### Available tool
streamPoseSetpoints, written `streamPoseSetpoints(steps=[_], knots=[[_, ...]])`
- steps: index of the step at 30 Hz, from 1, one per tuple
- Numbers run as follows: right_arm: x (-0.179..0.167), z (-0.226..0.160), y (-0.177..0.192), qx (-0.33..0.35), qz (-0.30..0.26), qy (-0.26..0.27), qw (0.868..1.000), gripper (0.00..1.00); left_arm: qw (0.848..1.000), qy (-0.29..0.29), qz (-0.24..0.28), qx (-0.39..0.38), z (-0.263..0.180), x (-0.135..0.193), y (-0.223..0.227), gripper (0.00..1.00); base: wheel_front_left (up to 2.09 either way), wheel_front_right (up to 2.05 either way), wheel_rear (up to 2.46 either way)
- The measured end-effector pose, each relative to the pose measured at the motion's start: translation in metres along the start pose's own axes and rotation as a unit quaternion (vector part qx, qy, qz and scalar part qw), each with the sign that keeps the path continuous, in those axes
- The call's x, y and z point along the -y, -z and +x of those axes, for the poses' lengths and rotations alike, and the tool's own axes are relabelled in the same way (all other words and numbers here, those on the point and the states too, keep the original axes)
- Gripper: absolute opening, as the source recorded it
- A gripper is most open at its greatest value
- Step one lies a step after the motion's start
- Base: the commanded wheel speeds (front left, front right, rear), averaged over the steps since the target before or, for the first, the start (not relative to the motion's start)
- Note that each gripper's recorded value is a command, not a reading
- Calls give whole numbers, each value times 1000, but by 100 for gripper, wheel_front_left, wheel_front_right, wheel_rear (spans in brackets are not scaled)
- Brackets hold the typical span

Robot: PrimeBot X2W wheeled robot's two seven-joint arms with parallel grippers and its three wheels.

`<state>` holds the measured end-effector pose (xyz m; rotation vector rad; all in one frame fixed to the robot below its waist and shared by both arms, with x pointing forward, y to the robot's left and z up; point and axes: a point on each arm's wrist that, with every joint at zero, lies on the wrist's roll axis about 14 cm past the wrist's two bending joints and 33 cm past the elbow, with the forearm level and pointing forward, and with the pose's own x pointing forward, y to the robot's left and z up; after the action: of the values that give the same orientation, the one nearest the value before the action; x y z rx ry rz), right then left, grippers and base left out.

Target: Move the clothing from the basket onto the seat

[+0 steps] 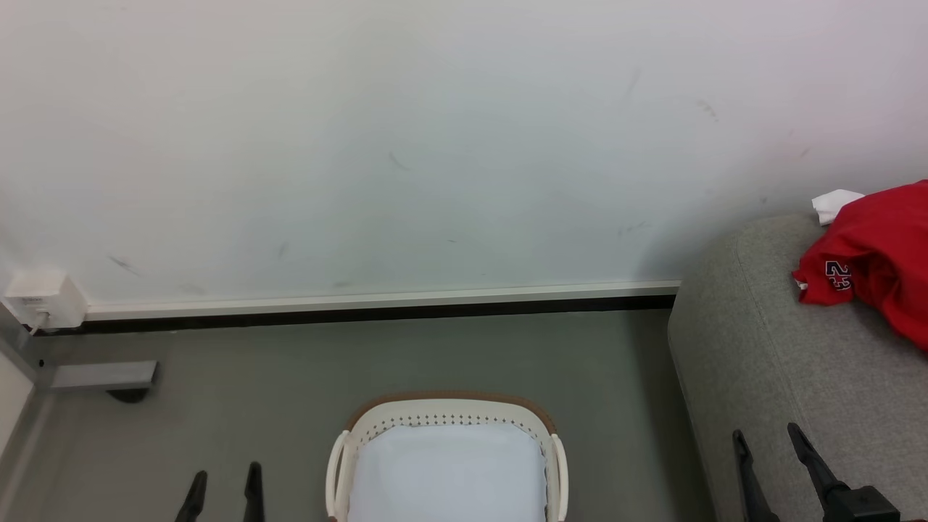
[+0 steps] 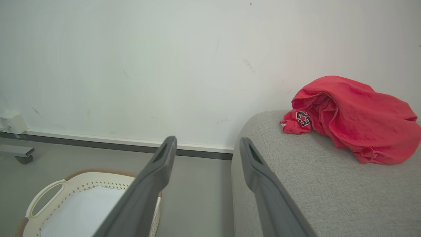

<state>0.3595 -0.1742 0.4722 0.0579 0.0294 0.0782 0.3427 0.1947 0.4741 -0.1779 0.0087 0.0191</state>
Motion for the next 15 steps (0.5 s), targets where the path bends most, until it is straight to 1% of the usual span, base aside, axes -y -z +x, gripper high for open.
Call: streamPoseSetpoints(steps=[9, 10, 15], knots=[[-1, 1, -1, 2, 3, -1, 1000, 100, 1000, -3, -2, 0, 0, 0, 0, 100, 0, 0, 0], [-1, 0, 0, 1, 4, -1, 1000, 0, 1000, -4, -2, -1, 0, 0, 1, 0, 0, 0, 0], [-3, -10, 22, -32, 14, 3, 999, 0, 999, -7, -8, -30, -8, 1, 20, 0, 0, 0, 0]])
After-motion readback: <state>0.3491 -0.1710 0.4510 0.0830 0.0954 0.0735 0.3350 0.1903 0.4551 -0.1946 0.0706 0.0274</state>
